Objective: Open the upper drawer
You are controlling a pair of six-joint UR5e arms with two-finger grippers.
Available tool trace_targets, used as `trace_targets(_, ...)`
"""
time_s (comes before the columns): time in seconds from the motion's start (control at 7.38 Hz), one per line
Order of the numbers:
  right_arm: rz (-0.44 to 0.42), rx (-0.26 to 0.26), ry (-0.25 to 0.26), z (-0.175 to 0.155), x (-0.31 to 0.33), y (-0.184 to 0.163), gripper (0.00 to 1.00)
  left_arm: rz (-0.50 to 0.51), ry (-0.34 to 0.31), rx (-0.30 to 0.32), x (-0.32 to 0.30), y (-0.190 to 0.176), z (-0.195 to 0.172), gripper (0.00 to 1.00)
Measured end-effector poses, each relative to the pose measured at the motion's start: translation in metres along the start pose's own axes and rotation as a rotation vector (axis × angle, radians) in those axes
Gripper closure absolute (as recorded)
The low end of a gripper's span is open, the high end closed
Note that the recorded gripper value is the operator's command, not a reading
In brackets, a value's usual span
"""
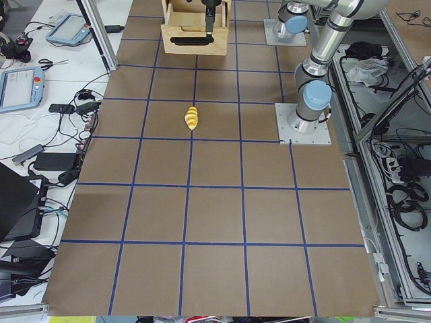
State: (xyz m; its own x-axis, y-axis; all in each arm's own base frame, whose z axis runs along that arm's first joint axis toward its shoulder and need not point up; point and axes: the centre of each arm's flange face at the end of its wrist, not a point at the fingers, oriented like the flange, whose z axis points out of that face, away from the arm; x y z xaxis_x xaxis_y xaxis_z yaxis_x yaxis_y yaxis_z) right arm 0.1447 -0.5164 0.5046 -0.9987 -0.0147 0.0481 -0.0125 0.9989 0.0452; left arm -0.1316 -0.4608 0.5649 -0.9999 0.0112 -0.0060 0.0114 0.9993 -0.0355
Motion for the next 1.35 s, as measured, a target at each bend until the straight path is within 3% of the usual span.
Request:
trace_targets(0.54,0.0,0.001,0.0,0.0,0.0,0.0,0.0,-0.115,0.019,-0.015,-0.04,-0.012,-0.007,0.0)
trace_targets(1.35,0.001,0.001,0.0,0.0,0.0,0.0,0.0,-0.098,-0.015,-0.02,-0.033,-0.011,0.0,0.0)
